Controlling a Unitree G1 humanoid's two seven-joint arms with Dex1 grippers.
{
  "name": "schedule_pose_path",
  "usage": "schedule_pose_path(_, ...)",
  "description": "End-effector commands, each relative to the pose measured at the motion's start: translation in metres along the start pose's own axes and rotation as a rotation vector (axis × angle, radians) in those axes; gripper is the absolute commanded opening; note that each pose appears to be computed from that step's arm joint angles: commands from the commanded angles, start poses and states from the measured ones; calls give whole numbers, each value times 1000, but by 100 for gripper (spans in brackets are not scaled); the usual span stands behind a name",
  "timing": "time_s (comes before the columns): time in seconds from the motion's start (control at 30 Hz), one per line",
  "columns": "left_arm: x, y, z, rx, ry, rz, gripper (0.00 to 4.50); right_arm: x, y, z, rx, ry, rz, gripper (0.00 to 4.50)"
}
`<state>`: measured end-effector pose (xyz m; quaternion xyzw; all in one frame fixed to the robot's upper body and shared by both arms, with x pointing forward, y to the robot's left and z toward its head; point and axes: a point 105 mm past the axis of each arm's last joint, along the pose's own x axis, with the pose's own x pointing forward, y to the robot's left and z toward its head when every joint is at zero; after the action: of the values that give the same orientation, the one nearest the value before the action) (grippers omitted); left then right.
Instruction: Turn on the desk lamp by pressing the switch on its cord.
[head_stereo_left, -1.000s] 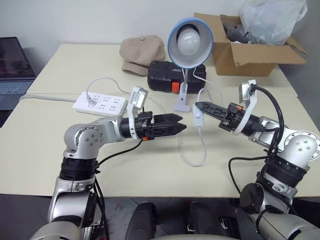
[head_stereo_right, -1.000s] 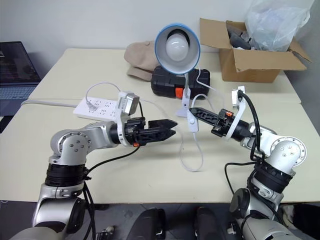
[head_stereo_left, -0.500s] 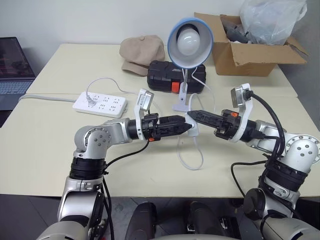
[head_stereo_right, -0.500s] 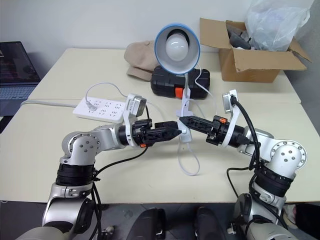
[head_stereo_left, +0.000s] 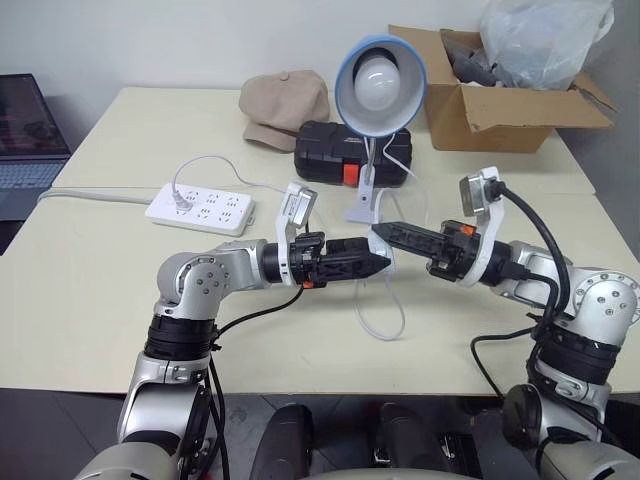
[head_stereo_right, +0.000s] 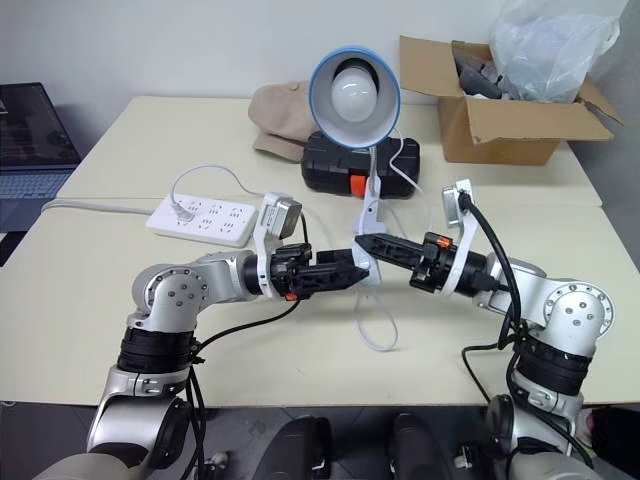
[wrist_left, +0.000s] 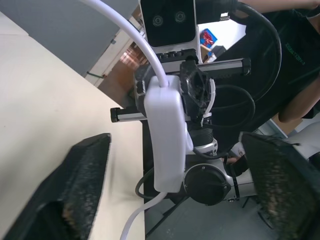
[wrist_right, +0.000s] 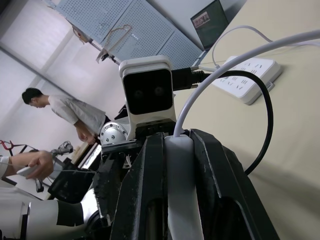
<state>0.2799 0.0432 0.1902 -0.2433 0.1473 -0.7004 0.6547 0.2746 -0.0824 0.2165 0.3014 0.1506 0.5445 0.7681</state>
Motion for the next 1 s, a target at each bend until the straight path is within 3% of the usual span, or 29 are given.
schedule_pose_path(0.03,6,-8,0,22,11,-50,322,0,10,5,-11,-28,39,38)
schedule_pose_path(0.57,6,-1,-1,27,-15,-49,45,1,16,6,9,-15,47,38)
schedule_pose_path(0.83,2,-6,-3,-3,-15,-79,43,0,15,7,14,-17,39,38)
schedule_pose_path(0.9,2,-7,-4,-5,-7,-81,113,0,15,8,15,-18,37,38)
schedule_pose_path(1.0,2,-7,-1,3,-28,-67,164,0,14,9,15,-19,34,38)
